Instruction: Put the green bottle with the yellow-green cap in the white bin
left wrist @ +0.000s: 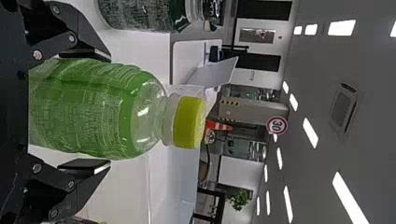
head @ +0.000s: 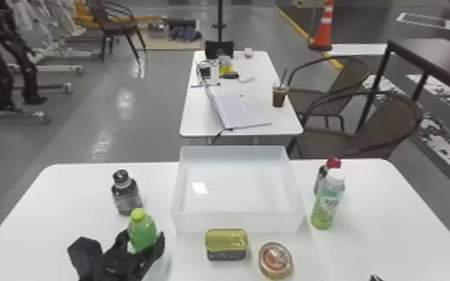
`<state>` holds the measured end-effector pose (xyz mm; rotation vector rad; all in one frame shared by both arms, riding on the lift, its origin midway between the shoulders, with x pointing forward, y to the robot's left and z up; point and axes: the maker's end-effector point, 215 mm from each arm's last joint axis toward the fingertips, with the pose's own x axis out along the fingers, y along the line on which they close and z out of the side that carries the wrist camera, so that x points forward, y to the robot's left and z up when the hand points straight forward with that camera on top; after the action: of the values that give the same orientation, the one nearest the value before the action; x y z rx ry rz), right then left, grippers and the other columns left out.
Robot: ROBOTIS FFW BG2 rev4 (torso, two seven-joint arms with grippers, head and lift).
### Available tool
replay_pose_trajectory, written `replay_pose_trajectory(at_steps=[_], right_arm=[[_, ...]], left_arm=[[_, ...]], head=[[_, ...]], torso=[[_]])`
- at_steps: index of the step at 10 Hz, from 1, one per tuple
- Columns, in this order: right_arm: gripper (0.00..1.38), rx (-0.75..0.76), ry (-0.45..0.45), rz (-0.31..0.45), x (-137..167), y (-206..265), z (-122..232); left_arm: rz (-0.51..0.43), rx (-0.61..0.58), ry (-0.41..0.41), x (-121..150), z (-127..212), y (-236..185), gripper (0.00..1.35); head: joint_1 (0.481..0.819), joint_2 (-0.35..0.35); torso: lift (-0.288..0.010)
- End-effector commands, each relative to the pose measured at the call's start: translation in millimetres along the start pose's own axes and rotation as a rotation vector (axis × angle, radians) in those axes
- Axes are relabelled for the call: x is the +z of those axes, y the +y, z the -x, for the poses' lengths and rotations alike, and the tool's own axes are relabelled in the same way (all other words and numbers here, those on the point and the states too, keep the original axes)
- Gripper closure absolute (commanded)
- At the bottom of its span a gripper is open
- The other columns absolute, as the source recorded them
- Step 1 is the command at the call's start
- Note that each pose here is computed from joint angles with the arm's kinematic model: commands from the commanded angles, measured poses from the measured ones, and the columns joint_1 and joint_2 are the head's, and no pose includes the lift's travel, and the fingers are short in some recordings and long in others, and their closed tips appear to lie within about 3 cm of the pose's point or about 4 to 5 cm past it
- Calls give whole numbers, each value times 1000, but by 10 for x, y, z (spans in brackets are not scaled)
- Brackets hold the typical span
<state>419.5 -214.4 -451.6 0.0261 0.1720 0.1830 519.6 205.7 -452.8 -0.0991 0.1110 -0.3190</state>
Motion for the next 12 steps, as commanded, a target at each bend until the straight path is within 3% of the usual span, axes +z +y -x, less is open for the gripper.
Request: replay_pose_trajectory(at_steps=[1, 5, 10, 12], right_arm=[[99, 0, 1, 1, -6, -3, 3], [101, 0, 1, -2, -5, 0, 2], [102, 3, 2, -10, -21, 21, -7], [102, 12, -3, -10, 3, 61, -58]], left_arm=[[2, 5, -1, -5, 13, 14, 627], [1, 5, -30, 147, 42, 5, 627], [24, -134, -233, 1367, -351, -644, 627], [21, -216, -238, 1524, -580, -977, 627]], head=[[549, 0], [549, 0], [549, 0], [549, 0]], torso=[[-100], [-100], [-100], [-100]])
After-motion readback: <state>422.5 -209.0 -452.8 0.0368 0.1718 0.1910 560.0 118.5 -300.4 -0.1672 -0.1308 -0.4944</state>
